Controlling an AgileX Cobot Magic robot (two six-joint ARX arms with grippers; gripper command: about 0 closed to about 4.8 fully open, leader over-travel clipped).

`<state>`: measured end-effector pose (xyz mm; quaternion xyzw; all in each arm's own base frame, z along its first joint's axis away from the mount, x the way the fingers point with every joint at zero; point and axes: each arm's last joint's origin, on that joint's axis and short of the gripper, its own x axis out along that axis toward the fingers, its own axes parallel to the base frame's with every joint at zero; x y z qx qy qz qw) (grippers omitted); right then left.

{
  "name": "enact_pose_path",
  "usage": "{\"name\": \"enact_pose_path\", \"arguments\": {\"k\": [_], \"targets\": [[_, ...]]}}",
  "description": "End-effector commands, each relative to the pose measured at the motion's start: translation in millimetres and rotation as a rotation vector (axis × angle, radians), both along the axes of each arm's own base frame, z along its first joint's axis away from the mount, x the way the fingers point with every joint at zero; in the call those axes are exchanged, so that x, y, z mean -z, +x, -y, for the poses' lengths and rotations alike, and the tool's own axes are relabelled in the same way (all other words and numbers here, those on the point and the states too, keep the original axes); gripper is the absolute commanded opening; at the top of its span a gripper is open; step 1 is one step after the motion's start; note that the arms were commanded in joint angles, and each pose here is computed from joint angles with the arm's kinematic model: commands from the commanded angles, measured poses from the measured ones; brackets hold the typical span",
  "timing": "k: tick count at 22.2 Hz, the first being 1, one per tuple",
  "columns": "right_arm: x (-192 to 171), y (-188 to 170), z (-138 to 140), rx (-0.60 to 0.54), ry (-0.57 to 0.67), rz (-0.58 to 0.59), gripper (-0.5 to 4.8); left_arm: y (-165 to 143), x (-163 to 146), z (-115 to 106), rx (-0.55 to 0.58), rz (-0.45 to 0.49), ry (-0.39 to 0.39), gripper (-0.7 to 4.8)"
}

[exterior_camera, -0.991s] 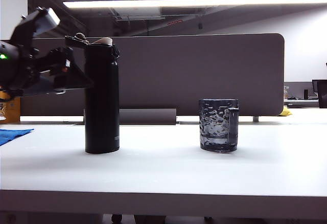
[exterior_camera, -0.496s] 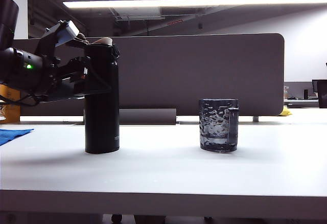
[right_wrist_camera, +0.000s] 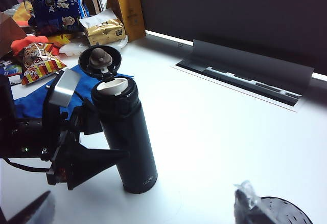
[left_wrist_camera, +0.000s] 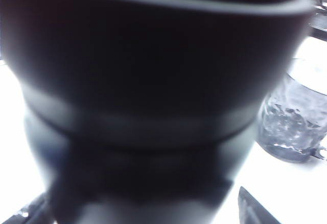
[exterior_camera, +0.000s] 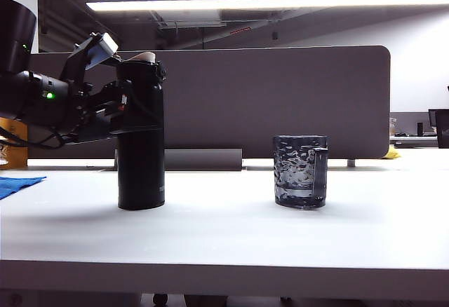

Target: Pick up the black thermos, pour some water into the cup, then place the black thermos back on the table.

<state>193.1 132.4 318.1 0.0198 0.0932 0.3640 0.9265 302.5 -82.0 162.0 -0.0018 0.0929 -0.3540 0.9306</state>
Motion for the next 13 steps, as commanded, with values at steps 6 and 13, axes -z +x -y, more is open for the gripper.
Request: {"name": "enact_pose_path", "arguments": {"k": [6, 13], "targets": [[-1.8, 0.1, -0.2, 0.000, 0.004, 0.012, 4.79, 10.6, 3.2, 14.0, -0.025, 0.013, 0.010, 4.79], [1.1, -0.3, 0.1, 0.001, -0.013, -0.013, 4.79, 12.4, 3.3, 13.3, -0.076, 0.017, 0.019, 3.40]]}}
